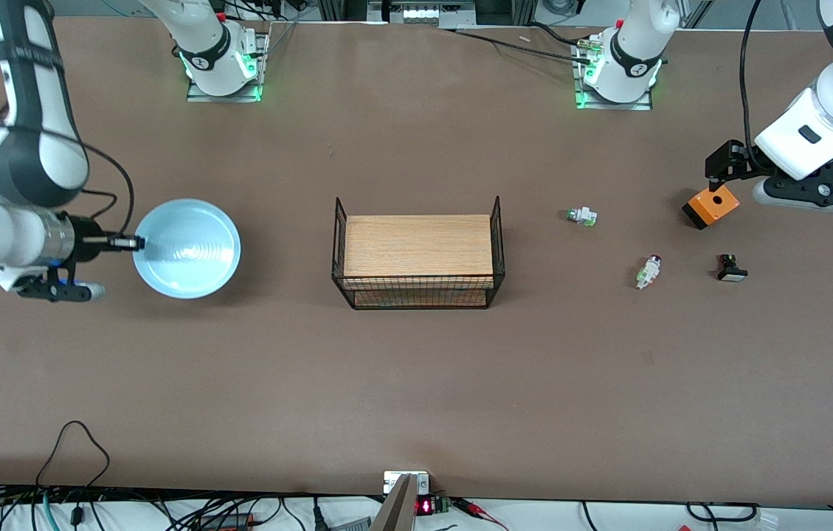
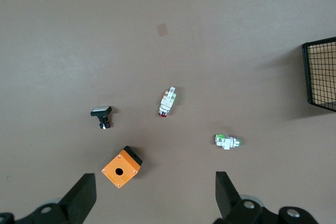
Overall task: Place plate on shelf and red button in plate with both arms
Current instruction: 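Carry the plate with the right gripper over the wire basket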
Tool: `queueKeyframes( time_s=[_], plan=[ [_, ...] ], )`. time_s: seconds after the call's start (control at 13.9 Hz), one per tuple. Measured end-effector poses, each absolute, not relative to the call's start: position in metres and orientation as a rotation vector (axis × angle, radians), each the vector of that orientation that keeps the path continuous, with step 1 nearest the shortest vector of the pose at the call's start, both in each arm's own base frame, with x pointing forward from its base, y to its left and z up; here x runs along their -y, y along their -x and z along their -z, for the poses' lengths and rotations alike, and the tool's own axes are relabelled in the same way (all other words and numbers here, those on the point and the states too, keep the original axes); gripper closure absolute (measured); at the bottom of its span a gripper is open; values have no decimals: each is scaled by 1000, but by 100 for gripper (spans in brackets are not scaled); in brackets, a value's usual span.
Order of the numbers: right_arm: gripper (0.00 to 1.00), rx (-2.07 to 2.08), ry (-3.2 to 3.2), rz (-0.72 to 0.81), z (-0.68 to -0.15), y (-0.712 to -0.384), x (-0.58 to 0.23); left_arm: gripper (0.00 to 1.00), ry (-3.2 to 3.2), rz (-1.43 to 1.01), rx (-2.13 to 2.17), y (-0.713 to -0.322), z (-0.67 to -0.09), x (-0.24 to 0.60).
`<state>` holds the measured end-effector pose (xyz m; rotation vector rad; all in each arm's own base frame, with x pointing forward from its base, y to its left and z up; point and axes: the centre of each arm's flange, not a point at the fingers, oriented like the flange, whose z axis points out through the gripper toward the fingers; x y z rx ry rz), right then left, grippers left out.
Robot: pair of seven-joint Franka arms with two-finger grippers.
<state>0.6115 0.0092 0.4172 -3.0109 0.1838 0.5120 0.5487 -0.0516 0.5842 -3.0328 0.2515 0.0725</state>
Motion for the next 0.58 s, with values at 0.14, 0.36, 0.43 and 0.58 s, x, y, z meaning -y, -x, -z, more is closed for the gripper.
queueKeyframes(
  time_s=[0.14, 0.36, 0.43, 0.58],
  plan=[
    [97, -270, 3017, -553, -450, -598, -33, 0, 3033, -73, -251, -549, -584, 51],
    [97, -372, 3031, -545, -495, -577, -90, 0, 3033, -74, -251, -549, -584, 52],
    [97, -406, 3020, -539, -506, -570, -109, 0, 3033, -74, -251, -549, -584, 52],
    [97, -488, 2994, -529, -523, -557, -138, 0, 3033, -75, -251, -549, -583, 52]
  ],
)
